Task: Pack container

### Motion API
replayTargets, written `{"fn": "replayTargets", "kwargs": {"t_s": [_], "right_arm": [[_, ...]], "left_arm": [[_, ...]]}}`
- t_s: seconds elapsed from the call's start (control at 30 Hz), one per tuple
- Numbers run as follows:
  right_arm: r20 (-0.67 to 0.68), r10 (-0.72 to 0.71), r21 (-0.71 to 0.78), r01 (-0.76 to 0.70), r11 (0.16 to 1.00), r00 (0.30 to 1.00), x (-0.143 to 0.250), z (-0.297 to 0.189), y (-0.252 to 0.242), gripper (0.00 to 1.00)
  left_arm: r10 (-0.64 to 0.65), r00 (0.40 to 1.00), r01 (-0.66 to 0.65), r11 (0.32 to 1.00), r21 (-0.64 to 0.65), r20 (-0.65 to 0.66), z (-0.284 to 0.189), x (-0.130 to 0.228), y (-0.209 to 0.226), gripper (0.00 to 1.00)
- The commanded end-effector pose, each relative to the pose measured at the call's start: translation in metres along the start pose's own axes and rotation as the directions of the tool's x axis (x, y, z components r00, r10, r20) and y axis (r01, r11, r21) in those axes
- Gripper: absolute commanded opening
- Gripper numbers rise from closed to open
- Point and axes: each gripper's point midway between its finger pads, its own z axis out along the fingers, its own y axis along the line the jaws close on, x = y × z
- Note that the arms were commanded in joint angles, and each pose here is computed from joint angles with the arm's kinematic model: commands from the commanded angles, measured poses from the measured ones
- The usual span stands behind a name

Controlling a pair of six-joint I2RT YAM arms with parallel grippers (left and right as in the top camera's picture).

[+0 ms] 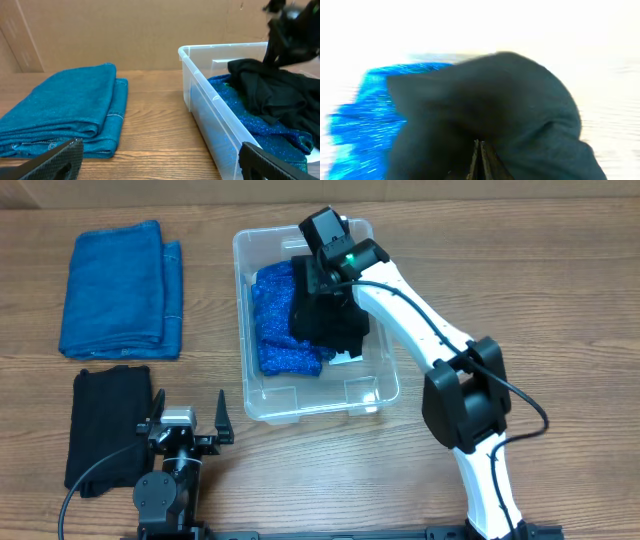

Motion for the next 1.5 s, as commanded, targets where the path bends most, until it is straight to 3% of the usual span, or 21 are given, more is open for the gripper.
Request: {"fn": "replayTargets", "kwargs": {"t_s": [0.0, 0.27, 0.73, 0.97, 1.2, 1.47], "right_arm": [[0.120, 0.025, -0.042, -0.021, 0.999, 0.992, -0.039, -0.060, 0.007, 0.07], [-0.028, 0.035, -0.059, -0.037, 0.998, 0.999, 0.014, -0.023, 0.012, 0.08], [-0.087, 0.079, -0.100, -0.087, 0.991, 0.993, 0.089, 0.039, 0.025, 0.07], [0.077, 0.059, 0.037, -0.062, 0.997, 0.995, 0.060, 0.025, 0.017, 0.04], [0.221, 0.036, -0.009, -0.035, 0.999, 0.975, 0.013, -0.018, 0.033, 0.04], [0.297, -0.074, -0.007, 0.079, 0.997, 0.952, -0.006, -0.026, 0.040, 0.04]], "left_arm": [[0.019, 1.000, -0.019, 1.000, -0.006, 0.004, 0.000, 0.000, 0.001, 1.00], [0.019, 1.000, -0.019, 1.000, -0.006, 0.004, 0.000, 0.000, 0.001, 1.00], [0.019, 1.000, -0.019, 1.000, -0.006, 0.004, 0.000, 0.000, 0.001, 1.00], [0.019, 1.000, -0.019, 1.000, -0.006, 0.003, 0.000, 0.000, 0.001, 1.00], [0.019, 1.000, -0.019, 1.000, -0.006, 0.004, 0.000, 0.000, 0.001, 1.00], [0.019, 1.000, -0.019, 1.000, -0.006, 0.004, 0.000, 0.000, 0.001, 1.00]]}}
